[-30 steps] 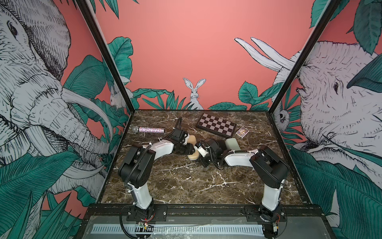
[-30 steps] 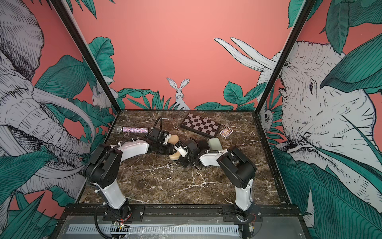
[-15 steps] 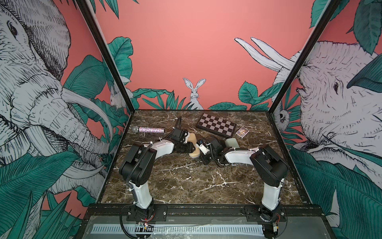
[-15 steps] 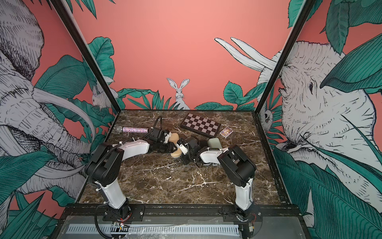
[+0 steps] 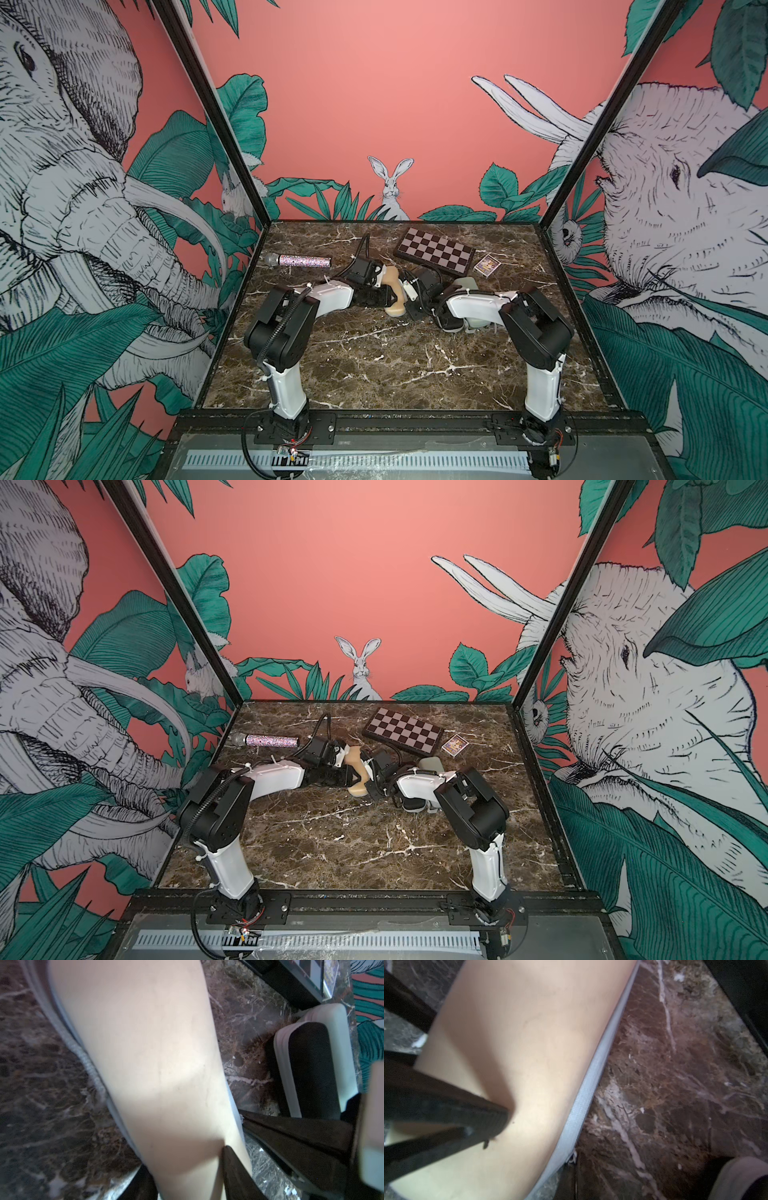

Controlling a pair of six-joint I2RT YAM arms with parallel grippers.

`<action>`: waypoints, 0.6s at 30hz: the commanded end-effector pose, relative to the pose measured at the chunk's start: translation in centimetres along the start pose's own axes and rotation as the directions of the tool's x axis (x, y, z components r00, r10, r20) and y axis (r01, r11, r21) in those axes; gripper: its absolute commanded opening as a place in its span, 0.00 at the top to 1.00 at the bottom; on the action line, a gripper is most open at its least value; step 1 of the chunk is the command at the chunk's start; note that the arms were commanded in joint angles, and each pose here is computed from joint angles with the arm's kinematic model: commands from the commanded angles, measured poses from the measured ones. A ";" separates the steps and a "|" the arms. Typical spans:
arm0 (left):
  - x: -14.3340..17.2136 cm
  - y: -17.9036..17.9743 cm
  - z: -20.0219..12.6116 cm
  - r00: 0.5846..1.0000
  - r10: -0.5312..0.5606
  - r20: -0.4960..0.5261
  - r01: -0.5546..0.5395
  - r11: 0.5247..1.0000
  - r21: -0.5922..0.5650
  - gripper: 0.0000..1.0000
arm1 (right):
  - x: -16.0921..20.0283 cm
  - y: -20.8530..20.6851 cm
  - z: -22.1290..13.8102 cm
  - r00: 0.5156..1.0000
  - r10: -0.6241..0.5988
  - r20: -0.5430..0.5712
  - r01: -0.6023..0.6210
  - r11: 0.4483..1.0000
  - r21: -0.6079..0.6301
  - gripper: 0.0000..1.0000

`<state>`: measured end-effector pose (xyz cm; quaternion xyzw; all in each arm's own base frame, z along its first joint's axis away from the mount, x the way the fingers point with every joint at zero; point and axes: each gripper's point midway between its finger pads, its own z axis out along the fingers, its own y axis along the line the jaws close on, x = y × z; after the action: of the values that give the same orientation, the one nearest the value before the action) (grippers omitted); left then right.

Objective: Put umbrellas into zippered umbrella sleeves
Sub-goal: Zip the zipper on the umbrella sleeve.

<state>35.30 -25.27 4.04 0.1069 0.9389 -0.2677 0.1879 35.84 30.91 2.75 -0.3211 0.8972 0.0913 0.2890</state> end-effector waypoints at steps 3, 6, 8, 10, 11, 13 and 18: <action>5.3 2.9 -1.6 0.973 -0.019 -0.228 -0.006 0.994 -0.111 0.34 | 0.3 1.6 -1.0 1.000 0.025 -0.002 -0.026 0.998 -0.065 1.00; 3.0 2.8 -4.5 0.988 -0.030 -0.154 0.013 0.993 -0.113 0.21 | 0.6 4.6 -1.6 0.999 0.031 -0.014 -0.033 0.983 -0.183 1.00; 2.3 3.0 -6.4 0.992 -0.077 -0.101 0.065 0.991 -0.117 0.14 | 0.9 6.8 -2.0 0.999 0.039 -0.025 -0.044 0.969 -0.245 1.00; 3.4 3.4 -7.9 0.986 -0.150 -0.076 0.139 0.981 -0.134 0.12 | 0.9 8.7 -2.3 0.996 0.075 -0.043 -0.085 0.949 -0.303 1.00; 4.2 3.5 -8.4 0.981 -0.184 -0.067 0.174 0.975 -0.137 0.11 | 0.7 9.2 -2.4 0.993 0.107 -0.051 -0.118 0.939 -0.323 1.00; 6.6 4.1 -9.1 0.960 -0.277 -0.039 0.268 0.951 -0.154 0.10 | -0.1 10.4 -2.3 0.980 0.189 -0.066 -0.200 0.911 -0.361 1.00; 8.4 4.4 -9.8 0.913 -0.394 0.105 0.403 0.912 -0.081 0.08 | -1.8 14.1 -2.3 0.957 0.278 -0.081 -0.285 0.860 -0.424 1.00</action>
<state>26.01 -15.69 6.36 -0.0431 0.9576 -0.2386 0.1557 27.55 39.15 4.00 -0.2811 0.8987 0.2738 0.1958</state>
